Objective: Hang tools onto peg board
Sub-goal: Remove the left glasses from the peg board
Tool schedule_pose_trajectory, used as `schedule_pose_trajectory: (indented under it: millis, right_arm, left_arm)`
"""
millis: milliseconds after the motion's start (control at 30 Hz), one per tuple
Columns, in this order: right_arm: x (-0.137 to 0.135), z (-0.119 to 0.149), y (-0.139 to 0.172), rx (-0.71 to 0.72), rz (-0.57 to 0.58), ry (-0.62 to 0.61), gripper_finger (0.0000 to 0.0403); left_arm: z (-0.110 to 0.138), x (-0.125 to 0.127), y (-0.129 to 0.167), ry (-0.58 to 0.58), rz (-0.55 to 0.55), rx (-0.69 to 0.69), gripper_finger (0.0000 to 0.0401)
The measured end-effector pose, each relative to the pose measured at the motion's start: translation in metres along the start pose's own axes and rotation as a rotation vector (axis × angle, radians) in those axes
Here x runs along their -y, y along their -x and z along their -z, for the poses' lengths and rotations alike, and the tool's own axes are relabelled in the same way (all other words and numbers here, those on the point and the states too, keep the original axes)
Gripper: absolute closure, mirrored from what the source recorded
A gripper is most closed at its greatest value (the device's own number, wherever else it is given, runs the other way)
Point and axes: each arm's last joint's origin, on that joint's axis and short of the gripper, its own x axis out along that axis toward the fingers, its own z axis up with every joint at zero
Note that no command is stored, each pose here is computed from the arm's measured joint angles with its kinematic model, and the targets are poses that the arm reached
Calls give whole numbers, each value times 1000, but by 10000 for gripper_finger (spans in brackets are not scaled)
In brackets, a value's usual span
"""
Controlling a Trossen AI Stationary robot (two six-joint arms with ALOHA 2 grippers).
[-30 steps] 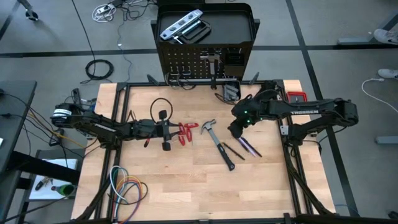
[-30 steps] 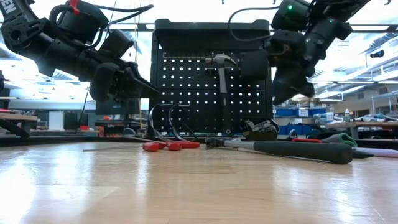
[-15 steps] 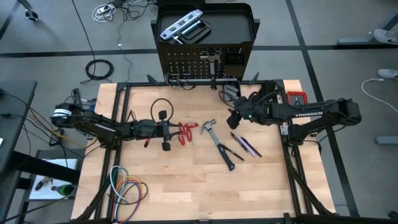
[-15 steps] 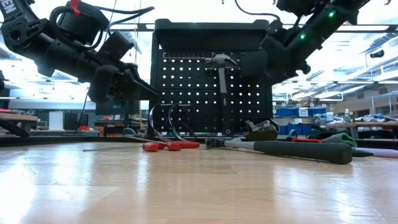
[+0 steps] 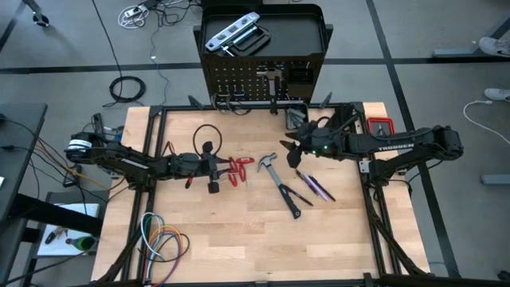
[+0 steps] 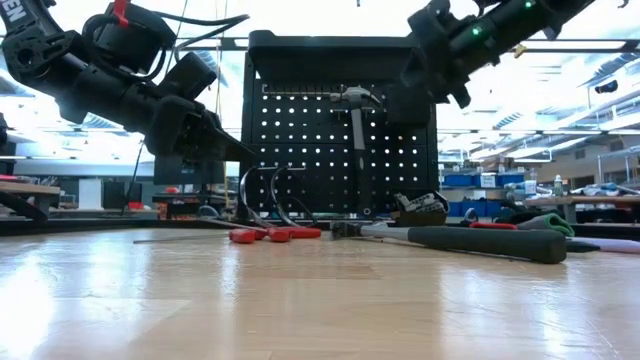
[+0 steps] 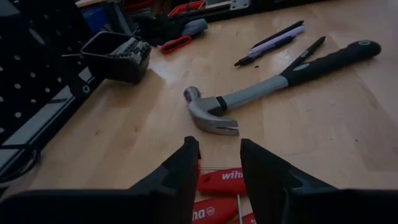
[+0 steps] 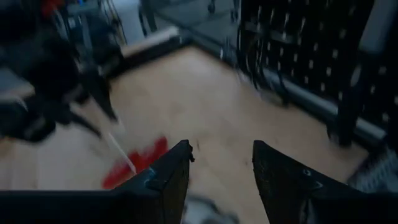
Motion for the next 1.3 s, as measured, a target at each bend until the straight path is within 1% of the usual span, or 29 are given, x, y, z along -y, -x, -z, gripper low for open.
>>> schedule_pose_trajectory:
  millis: [100, 167, 267, 333, 400, 467, 567, 633, 700, 767, 800, 867, 933, 1000, 1067, 1133, 1200, 1300]
  right_arm:
    - [-1, -6, 0, 60, -16, -24, 230]
    - [-3, -6, -2, 75, -11, -8, 239]
    - [-6, -11, -1, 122, 25, 51, 255]
    - [-9, -26, 4, 183, 98, 54, 266]
    - [-13, -43, 9, 243, 171, 54, 275]
    - [-16, -59, 13, 270, 182, 77, 284]
    - [-17, -78, 15, 267, 197, 129, 295]
    - [-18, -87, 18, 283, 207, 193, 299]
    - [-19, -95, 21, 306, 211, 249, 302]
    - [-20, -98, 23, 322, 208, 259, 302]
    - [-20, -98, 23, 325, 205, 255, 302]
    - [-21, -98, 22, 326, 189, 229, 301]
    - [-22, -99, 22, 328, 108, 221, 301]
    - [-21, -98, 20, 308, 55, 198, 304]
    - [-19, -92, 15, 252, 65, 163, 309]
    - [-18, -80, 5, 173, 96, 145, 316]
    - [-19, -61, -7, 100, 114, 129, 323]
    - [-23, -36, -24, 56, 108, 111, 334]
  left_arm:
    - [0, 1, 0, 2, 20, 4, 279]
    - [0, 1, 0, 2, 22, 4, 279]
    - [0, 1, 0, 2, 22, 5, 279]
    - [-1, 0, 0, 2, 19, 10, 279]
    - [-2, 0, 0, 5, -9, 21, 279]
    - [-2, -2, 0, 2, -60, 18, 279]
    - [-5, -5, 1, -31, -163, 28, 279]
    - [-5, -7, 1, -56, -210, 24, 279]
    - [-6, -7, 1, -65, -230, 22, 279]
    - [-5, -8, 1, -77, -239, 11, 279]
    - [-3, -7, 1, -72, -238, -5, 279]
    - [1, -7, 1, -24, -231, -42, 279]
    - [5, -6, 1, 38, -214, -68, 279]
    - [7, -4, 1, 28, -163, -92, 279]
    - [4, -3, 5, -2, -145, -81, 279]
    - [-7, -6, 12, -12, -186, -29, 279]
    - [-17, -11, 21, -18, -241, 23, 279]
    - [-26, -18, 31, -10, -307, 65, 279]
